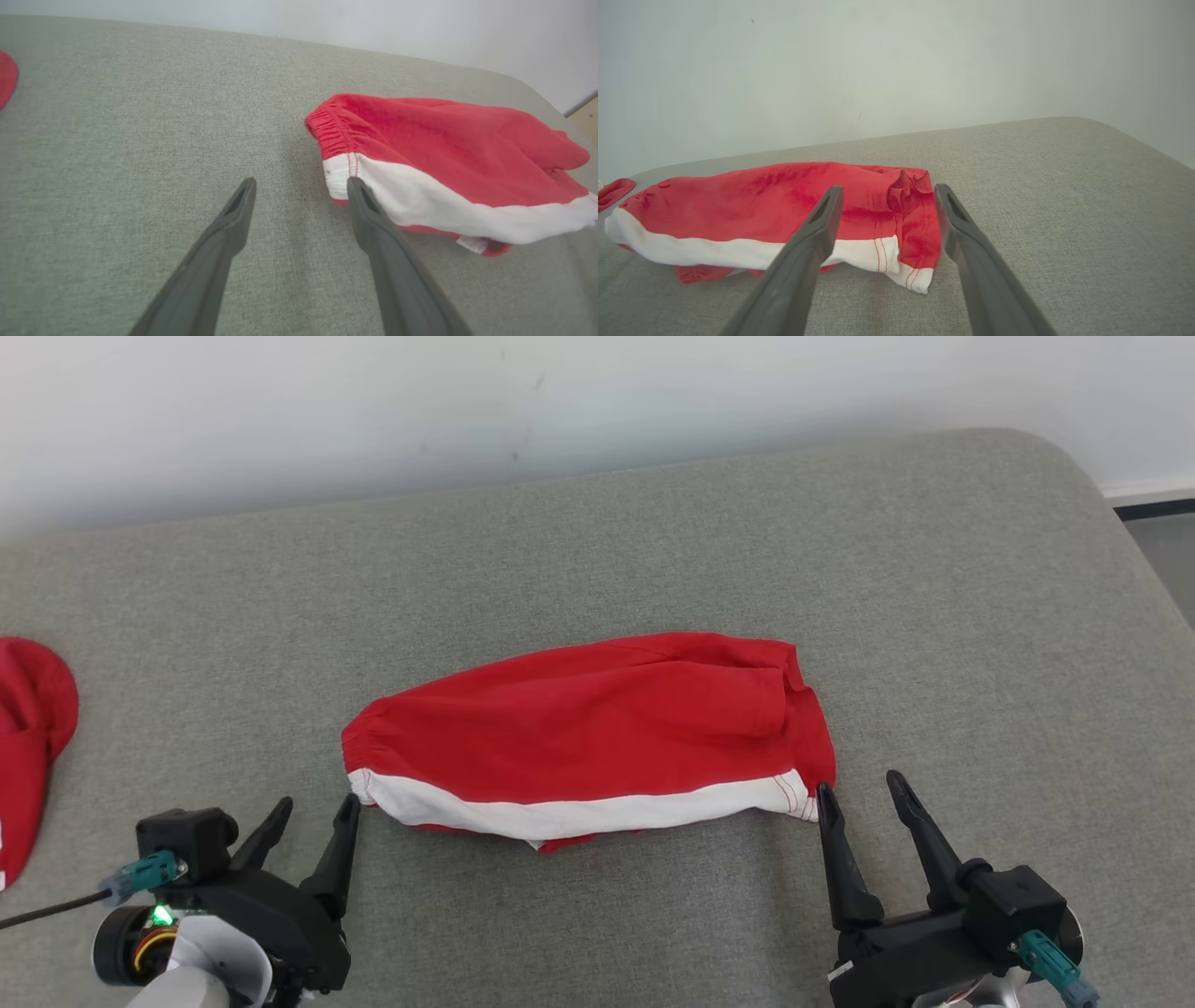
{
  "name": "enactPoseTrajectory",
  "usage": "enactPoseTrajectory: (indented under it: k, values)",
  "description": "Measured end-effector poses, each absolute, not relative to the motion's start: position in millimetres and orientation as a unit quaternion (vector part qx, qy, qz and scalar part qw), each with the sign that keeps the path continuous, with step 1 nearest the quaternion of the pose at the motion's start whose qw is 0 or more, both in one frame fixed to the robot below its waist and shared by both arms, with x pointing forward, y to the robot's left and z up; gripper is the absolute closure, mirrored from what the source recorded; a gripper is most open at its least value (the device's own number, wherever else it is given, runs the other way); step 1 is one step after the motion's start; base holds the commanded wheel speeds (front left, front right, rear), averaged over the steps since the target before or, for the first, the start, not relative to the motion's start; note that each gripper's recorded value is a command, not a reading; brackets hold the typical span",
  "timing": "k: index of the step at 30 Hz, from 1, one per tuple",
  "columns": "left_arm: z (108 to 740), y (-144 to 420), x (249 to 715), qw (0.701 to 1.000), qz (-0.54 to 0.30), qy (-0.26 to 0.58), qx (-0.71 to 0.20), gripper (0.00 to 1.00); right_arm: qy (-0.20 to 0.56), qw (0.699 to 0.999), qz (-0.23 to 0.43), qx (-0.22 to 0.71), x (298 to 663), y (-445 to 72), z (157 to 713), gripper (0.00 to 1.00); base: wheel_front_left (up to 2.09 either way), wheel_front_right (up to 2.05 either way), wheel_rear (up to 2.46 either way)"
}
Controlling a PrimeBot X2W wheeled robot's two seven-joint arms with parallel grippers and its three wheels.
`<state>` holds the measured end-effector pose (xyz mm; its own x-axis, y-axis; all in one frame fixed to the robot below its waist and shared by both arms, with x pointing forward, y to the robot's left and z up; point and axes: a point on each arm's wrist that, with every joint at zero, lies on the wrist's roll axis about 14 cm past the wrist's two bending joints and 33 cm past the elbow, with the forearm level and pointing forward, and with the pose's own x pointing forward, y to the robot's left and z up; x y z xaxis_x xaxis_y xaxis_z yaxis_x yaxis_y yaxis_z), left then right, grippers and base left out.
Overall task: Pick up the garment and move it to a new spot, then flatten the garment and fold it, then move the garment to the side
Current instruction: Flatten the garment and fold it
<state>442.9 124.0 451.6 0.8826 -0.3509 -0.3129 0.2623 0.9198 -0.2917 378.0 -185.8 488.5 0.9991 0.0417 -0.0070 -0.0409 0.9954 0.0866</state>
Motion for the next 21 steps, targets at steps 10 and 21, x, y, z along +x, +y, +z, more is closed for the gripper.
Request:
enactPoseTrajectory:
  k: [10,21]
  values:
    - [438,104,454,0.953,-0.189,0.208,-0.113,0.0,0.008,0.999,0.005,0.041,375,-196,486,0.0,0.0,0.0,0.0]
    - [429,84,452,0.937,-0.22,0.237,-0.13,0.44,0.012,0.999,-0.004,0.04,373,-202,483,0.0,0.0,0.0,0.0]
